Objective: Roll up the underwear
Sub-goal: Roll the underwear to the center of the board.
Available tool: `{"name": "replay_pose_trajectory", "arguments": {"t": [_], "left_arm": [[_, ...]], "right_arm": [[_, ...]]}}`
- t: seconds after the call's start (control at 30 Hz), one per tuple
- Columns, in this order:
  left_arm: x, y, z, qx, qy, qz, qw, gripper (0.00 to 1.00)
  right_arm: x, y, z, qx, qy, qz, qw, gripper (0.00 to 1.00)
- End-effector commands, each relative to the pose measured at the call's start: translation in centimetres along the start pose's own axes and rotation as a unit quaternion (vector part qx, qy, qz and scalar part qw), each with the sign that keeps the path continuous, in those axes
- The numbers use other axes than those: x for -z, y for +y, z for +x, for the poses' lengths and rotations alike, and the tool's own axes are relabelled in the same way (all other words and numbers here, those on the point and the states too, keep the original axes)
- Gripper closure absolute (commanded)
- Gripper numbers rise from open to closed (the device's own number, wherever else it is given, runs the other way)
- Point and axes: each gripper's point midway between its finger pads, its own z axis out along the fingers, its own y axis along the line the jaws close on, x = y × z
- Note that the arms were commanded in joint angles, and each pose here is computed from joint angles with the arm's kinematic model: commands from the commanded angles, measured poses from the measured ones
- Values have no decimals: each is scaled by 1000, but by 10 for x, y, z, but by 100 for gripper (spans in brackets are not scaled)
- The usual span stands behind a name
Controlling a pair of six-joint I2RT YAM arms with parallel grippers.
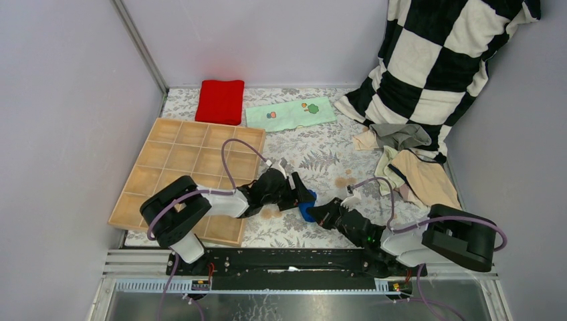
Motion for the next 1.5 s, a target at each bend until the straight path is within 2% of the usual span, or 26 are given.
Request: {"name": "replay_pose_trajectory", "arguments": {"t": [0.0,0.17,0.3,0.5,0.67,0.83,1.0,1.13,1.3,1.47], "left_arm": [[5,58,23,5,22,-97,995,17],[4,54,20,4,20,-95,995,16],[-2,49,21,2,26,-92,995,17],[-7,44,21,-5,29,-87,996,18],[-11,42,26,-13,38,-79,996,24],[-16,43,33,-25,49,-79,995,38],[-15,46,37,-36,53,-81,995,60],[-9,52,39,-38,53,-86,994,76],[2,67,36,-46,45,-129,990,86],[16,81,30,-57,27,-170,983,96]], "right_arm": [[17,-41,-8,9,-24,49,998,99],[20,-47,-7,34,-14,66,997,99],[22,-59,5,63,20,91,994,99],[23,-69,15,44,36,102,993,100],[20,-72,17,41,38,119,991,100],[20,-77,16,42,37,134,989,100],[24,-83,14,48,34,144,988,98],[26,-82,8,83,31,148,985,88],[28,-68,-7,147,21,131,980,65],[31,-38,-31,195,-15,84,977,55]]}}
